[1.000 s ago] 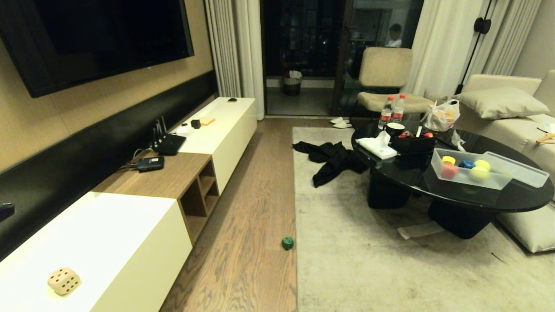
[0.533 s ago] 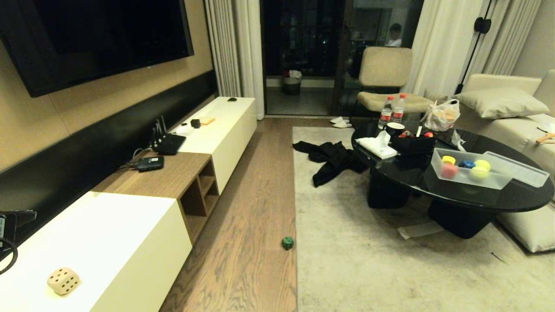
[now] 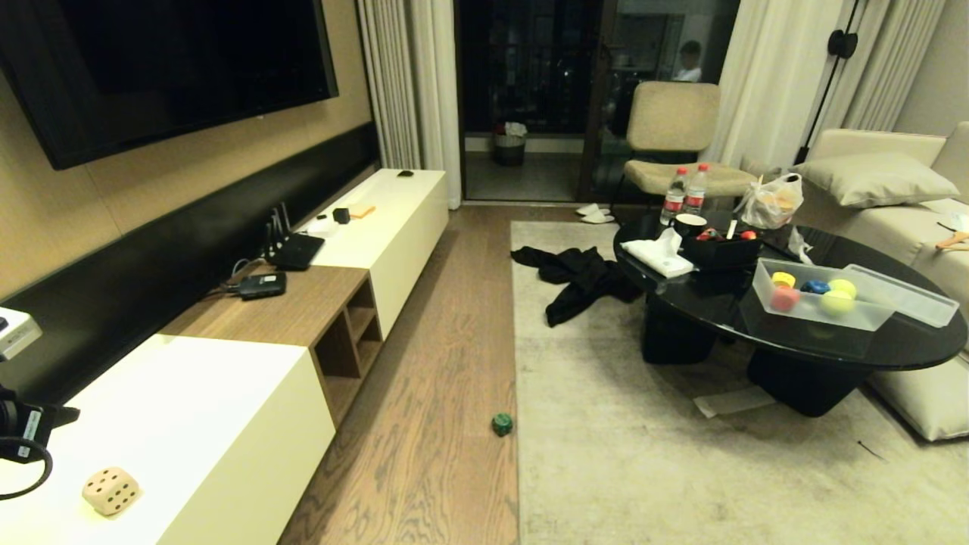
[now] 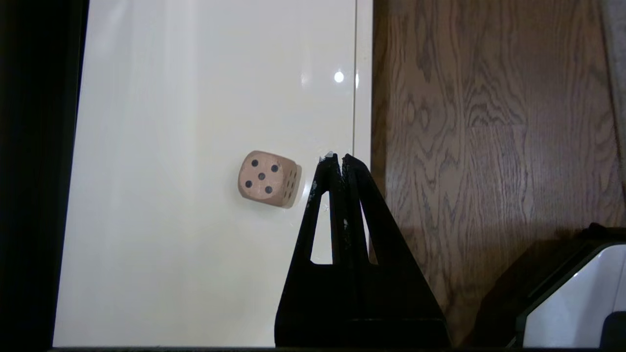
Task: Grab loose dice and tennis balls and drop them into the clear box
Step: Pick up toys out of the box
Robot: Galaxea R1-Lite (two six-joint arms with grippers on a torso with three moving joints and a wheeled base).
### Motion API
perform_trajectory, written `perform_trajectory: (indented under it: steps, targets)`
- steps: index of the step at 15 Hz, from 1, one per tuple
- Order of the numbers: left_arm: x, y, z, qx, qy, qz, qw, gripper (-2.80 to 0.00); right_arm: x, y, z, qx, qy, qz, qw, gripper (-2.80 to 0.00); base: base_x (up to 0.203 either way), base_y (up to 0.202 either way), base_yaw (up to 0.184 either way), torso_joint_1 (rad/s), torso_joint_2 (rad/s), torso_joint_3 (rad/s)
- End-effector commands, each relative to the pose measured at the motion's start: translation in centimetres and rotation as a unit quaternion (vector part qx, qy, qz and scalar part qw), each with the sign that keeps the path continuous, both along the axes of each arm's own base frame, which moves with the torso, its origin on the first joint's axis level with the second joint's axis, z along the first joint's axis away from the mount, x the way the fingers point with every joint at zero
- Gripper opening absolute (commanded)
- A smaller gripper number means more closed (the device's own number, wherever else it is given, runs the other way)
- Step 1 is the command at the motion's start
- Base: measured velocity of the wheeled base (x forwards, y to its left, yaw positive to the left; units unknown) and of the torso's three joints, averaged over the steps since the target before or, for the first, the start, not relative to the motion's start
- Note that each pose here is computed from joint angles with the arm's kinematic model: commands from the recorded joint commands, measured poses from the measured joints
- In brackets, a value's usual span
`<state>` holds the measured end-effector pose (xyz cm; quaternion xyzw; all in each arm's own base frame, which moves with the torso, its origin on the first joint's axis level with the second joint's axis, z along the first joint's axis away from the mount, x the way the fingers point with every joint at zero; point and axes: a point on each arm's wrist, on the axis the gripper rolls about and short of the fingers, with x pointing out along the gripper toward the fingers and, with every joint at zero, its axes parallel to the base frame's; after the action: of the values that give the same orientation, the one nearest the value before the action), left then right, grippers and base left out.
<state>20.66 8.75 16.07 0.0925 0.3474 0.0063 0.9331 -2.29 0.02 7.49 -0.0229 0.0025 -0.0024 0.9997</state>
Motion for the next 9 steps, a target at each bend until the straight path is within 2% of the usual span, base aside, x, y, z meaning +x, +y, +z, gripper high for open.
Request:
perform_trajectory:
  steps: [1,5,9]
  targets:
    - [1.2,1.5,-2.3,-0.012,0.045,0.008,0.9989,-2.8,0.0,0.0,0.0,0.0,0.0,0.0,1.0,-2.8,0.0,0.0,0.0,0.0,0.0,0.0]
    - [2.2,2.7,-4.0,0.0,0.08,-0.006,0.9968,-2.8,0.0,0.0,0.0,0.001,0.0,0.0,1.0,-2.8,0.0,0.0,0.0,0.0,0.0,0.0]
    - [4.3,4.0,-5.2,-0.001,0.097,-0.004,0.9952,-2.8,0.0,0.0,0.0,0.001,0.0,0.0,1.0,-2.8,0.0,0.0,0.0,0.0,0.0,0.0]
